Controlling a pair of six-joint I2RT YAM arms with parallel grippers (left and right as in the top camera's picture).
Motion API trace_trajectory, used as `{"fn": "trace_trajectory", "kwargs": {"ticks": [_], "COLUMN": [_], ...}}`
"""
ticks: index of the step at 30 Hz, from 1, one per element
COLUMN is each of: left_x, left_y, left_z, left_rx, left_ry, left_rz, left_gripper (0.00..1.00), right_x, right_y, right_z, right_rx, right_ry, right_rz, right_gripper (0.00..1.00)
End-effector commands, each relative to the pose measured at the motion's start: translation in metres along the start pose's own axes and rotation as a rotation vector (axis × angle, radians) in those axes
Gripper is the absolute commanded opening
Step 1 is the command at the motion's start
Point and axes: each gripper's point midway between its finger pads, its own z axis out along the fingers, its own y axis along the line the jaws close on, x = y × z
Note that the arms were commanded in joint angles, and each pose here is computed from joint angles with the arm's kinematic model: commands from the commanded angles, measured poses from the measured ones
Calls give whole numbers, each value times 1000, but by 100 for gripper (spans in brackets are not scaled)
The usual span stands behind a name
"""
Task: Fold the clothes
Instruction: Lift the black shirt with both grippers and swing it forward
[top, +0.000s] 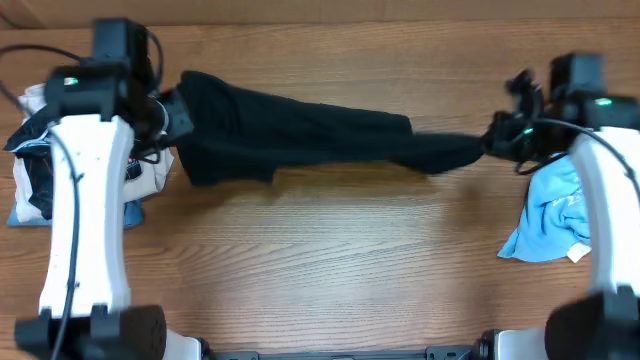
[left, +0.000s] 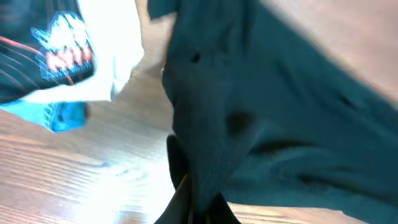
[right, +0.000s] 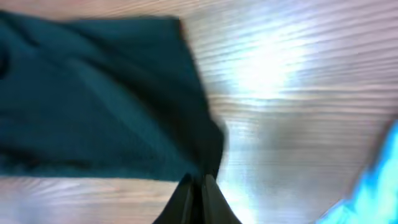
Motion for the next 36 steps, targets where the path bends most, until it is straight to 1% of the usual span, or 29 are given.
{"fn": "trace_trajectory", "kwargs": {"ticks": [1, 3, 4, 7, 9, 10, 14, 18, 20, 22, 25, 27, 30, 32, 33, 34, 36], "left_x": [-11, -9, -7, 2, 13, 25, 46, 51, 45, 34, 13, -9, -44, -79, -94, -128, -157], "left_y": [-8, -8, -7, 2, 9, 15, 25, 33, 30, 26, 19, 10, -8, -23, -31, -53, -76], "left_z": [-93, -127, -158, -214, -244, -265, -295, -310, -307, -294, -268, -240, -198, -165, -152, -127, -111], "left_rx": [95, 125, 149, 175, 189, 202, 226, 225, 224, 210, 180, 160, 157, 161, 173, 225, 296], "left_ry": [-229, -310, -394, -560, -651, -714, -808, -873, -867, -829, -759, -692, -613, -589, -589, -607, -649], "left_rz": [34, 37, 39, 30, 24, 20, 13, -23, -24, -26, -25, -20, -9, -3, 6, 47, 104], "left_gripper": [4, 4, 4, 4, 4, 4, 4, 4, 4, 4, 4, 4, 4, 4, 4, 4, 4], "right_x": [-21, -19, -17, -9, -2, 7, 23, 19, 8, -5, -30, -49, -78, -105, -115, -143, -165], "right_y": [23, 36, 45, 64, 75, 85, 98, 93, 90, 84, 73, 63, 50, 38, 34, 26, 21], "right_z": [-89, -127, -154, -210, -240, -267, -305, -323, -315, -299, -266, -238, -195, -161, -151, -124, -109], "right_rx": [49, 53, 60, 62, 60, 58, 61, 103, 105, 106, 110, 111, 106, 106, 106, 96, 85], "right_ry": [-221, -300, -363, -511, -596, -677, -804, -883, -862, -811, -712, -639, -542, -493, -488, -492, -521], "right_rz": [-68, -94, -113, -161, -188, -215, -253, -211, -204, -191, -162, -142, -117, -103, -101, -95, -64], "right_gripper": [4, 4, 4, 4, 4, 4, 4, 4, 4, 4, 4, 4, 4, 4, 4, 4, 4]}}
